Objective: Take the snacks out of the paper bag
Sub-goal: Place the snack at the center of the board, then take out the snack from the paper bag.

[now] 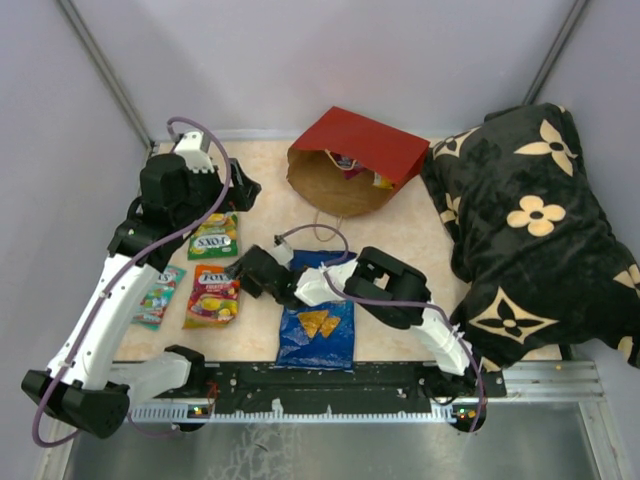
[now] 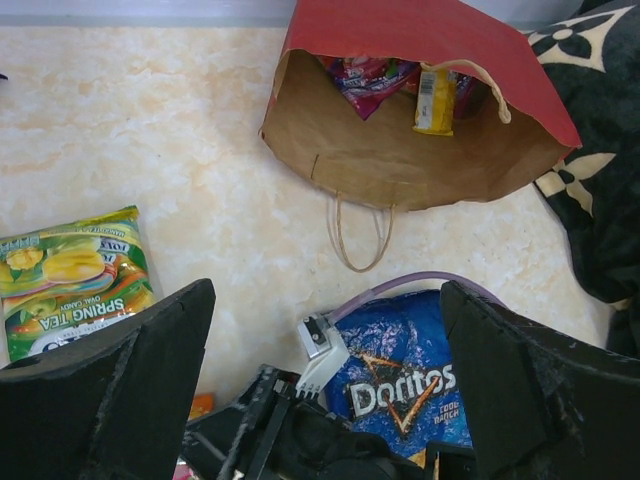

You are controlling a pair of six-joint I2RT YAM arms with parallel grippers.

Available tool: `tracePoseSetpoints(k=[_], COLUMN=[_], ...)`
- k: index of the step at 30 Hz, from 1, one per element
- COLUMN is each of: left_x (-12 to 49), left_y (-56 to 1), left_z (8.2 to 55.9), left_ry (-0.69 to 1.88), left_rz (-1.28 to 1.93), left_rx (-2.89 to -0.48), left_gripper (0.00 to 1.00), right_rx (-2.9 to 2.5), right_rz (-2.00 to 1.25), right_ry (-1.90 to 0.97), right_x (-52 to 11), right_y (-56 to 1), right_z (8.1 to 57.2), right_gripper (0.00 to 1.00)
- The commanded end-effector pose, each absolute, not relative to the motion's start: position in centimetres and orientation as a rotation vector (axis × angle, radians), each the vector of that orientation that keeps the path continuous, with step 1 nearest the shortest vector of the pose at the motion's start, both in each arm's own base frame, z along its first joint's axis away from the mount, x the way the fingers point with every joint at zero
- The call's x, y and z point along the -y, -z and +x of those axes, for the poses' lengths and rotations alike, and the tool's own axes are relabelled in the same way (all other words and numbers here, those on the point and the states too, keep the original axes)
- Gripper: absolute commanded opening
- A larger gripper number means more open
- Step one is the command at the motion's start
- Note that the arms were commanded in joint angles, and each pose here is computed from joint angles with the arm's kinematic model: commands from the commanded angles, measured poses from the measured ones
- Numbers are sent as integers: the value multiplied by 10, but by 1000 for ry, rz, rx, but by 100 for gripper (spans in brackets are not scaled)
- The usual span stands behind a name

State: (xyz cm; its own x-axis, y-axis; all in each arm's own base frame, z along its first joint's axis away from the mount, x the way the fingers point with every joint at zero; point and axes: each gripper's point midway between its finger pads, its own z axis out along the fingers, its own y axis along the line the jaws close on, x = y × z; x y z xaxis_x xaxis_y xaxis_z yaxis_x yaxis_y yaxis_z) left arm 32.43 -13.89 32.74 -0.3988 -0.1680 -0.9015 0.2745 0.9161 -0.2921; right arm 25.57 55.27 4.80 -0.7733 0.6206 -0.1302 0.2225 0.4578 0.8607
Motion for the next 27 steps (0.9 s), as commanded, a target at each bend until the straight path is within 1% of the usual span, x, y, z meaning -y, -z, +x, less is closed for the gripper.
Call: tracePoseSetpoints(k=[1, 2, 3, 8, 11, 13, 16, 17, 18, 21, 22, 24, 27], left_x=[139, 139, 138, 127, 116, 124, 154, 166, 178, 213, 225, 252, 289], left_y=[-341, -341, -341, -345, -344, -337, -310, -301, -293, -282, -278, -273, -258], left_z=[325, 325, 325, 327, 329, 328, 329, 330, 331, 330, 330, 330, 345], left_ry=[501, 498, 494, 447, 406, 464, 638, 709, 779, 951, 989, 1028, 1010], left_rz=[87, 85, 80, 30, -32, -47, -3, 25, 56, 162, 191, 259, 355], left_rx=[-1873, -1873, -1873, -1859, -1844, -1846, -1873, -1869, -1845, -1769, -1746, -1691, -1680], left_gripper=[100, 100, 100, 100, 100, 100, 100, 98, 97, 100, 100, 100, 99], right_rx=[-2217, -2222, -2222, -2134, -2115, -2099, -2026, -2006, -2011, -2024, -1987, -1913, -1832], right_rz=[462, 412, 381, 266, 145, 64, -70, -98, -62, 148, 207, 258, 276], right_ry=[-1291, -1249, -1218, -1205, -1080, -962, -694, -627, -609, -846, -870, -784, -645], right_x=[-571, -567, -560, -504, -455, -420, -364, -348, -327, -272, -253, -217, -181], right_y=[-91, -99, -104, -146, -166, -177, -192, -195, -196, -199, -201, -214, -242], right_z=[257, 257, 256, 245, 234, 229, 237, 241, 255, 284, 291, 300, 305], right_gripper=[89, 98, 99, 99, 99, 99, 99, 99, 99, 99, 99, 99, 99])
